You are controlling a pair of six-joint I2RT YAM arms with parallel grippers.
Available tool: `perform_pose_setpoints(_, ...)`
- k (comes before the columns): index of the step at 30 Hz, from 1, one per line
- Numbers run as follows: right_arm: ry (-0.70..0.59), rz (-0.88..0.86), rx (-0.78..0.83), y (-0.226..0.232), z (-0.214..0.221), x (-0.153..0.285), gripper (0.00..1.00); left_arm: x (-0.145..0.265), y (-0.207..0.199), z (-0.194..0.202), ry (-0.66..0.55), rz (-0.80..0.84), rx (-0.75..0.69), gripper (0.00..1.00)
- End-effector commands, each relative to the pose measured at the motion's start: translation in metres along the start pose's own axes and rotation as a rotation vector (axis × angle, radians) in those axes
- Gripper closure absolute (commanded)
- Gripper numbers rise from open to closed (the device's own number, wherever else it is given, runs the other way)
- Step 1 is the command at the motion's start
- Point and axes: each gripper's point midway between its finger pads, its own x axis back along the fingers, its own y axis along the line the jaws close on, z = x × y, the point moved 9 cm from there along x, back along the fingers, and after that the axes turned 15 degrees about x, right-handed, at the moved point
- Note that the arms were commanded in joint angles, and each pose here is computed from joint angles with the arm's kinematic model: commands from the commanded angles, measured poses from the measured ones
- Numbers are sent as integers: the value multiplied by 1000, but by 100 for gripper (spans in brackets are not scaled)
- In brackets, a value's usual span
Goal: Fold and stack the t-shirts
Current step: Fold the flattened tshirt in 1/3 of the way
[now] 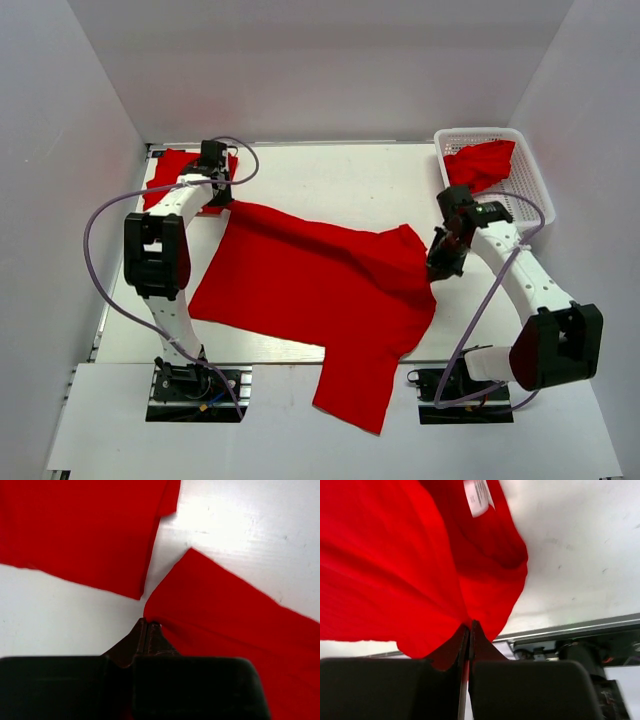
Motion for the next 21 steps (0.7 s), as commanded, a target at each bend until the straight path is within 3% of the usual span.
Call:
perform_pose_setpoints(1, 98, -54, -98, -1, 29, -10, 100, 26, 9, 1, -11, 11, 30, 100)
perform_pose_setpoints(8, 145, 15, -191, -13, 59, -42, 99, 24, 21, 26, 60, -65, 48, 100)
perform_pose_setpoints(9, 153, 28, -194, -14, 60, -44, 91, 24, 21, 26, 60, -65, 48, 100)
perform_pose_setpoints(10, 160, 34, -191, -14, 61, -48, 81, 22, 19, 30, 83, -58, 58, 94)
perform_pose_setpoints(11, 142, 86, -181, -19, 59, -50, 73, 22, 18, 30, 89, -47, 58, 65)
perform_pose_setpoints(12, 143, 100, -177, -20, 57, -52, 56, 22, 18, 30, 93, -38, 59, 54)
perform_pose_setpoints(14, 91, 143, -137, -20, 43, -44, 47, 27, 19, 32, 103, -44, 70, 37)
perform_pose_setpoints(15, 62, 149, -122, -20, 38, -41, 43, 34, 20, 28, 86, -46, 85, 18)
perform_pose_setpoints(16, 23, 166, -100, -20, 29, -33, 36, 39, 19, 23, 62, -47, 100, 8)
perform_pose_setpoints(17, -45, 169, -96, -20, 14, -25, 33, 45, 22, 24, 71, -62, 96, 0)
perform_pose_setpoints(19, -124, 169, -24, -16, -2, -14, 28, 62, 22, 10, 22, -66, 121, 0)
perform_pose_setpoints(21, -222, 141, 13, -10, -22, -10, 11, 71, 17, 2, -18, -40, 137, 0)
